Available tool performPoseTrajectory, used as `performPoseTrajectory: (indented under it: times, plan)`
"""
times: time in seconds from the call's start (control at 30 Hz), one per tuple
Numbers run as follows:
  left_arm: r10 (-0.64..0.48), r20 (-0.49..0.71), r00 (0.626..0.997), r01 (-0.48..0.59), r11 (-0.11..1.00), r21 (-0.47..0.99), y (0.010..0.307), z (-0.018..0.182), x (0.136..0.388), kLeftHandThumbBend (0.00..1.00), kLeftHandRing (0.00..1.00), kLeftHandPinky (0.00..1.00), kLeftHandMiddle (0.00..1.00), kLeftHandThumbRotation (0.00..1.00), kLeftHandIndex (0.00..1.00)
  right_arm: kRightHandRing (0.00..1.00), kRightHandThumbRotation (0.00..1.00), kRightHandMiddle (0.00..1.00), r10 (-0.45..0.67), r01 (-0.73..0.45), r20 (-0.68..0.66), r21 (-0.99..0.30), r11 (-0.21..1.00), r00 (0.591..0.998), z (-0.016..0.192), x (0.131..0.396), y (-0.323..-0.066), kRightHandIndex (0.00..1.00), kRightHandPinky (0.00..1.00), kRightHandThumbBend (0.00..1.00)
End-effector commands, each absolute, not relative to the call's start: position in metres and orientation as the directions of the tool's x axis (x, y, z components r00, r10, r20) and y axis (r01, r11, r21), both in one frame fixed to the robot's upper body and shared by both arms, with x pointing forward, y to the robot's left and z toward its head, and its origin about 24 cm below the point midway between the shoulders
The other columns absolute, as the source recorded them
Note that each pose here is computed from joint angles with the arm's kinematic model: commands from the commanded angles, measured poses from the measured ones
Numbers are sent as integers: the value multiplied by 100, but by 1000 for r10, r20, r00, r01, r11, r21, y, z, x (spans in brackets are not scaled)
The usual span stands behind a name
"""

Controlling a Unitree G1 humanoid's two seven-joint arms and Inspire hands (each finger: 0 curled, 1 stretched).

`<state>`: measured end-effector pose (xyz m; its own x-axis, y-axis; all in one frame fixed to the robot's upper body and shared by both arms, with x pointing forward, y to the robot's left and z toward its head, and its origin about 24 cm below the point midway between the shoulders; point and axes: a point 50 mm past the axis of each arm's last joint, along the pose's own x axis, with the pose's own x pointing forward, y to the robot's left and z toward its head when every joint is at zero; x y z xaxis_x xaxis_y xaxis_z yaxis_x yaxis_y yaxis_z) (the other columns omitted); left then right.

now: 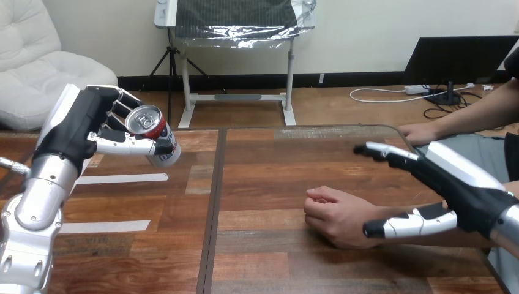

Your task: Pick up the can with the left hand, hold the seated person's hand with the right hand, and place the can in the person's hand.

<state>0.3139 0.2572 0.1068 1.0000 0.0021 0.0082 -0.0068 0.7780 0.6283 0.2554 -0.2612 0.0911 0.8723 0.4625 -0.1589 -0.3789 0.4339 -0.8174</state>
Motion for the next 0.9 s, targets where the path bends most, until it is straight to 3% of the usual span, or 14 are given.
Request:
performPoseTrajectory:
  times: [0.0, 0.87]
  plan:
    - [-14, 125, 992, -69, 775, 628, 255, 137, 319, 79, 36, 30, 40, 0, 42, 91, 58, 91, 489, -317, -104, -870, 377, 866, 115, 270, -260, 91, 88, 100]
    - [-21, 124, 992, -61, 779, 624, 256, 136, 319, 80, 35, 29, 39, 0, 41, 89, 49, 90, 445, -391, -262, -892, 228, 856, 103, 278, -267, 88, 89, 100]
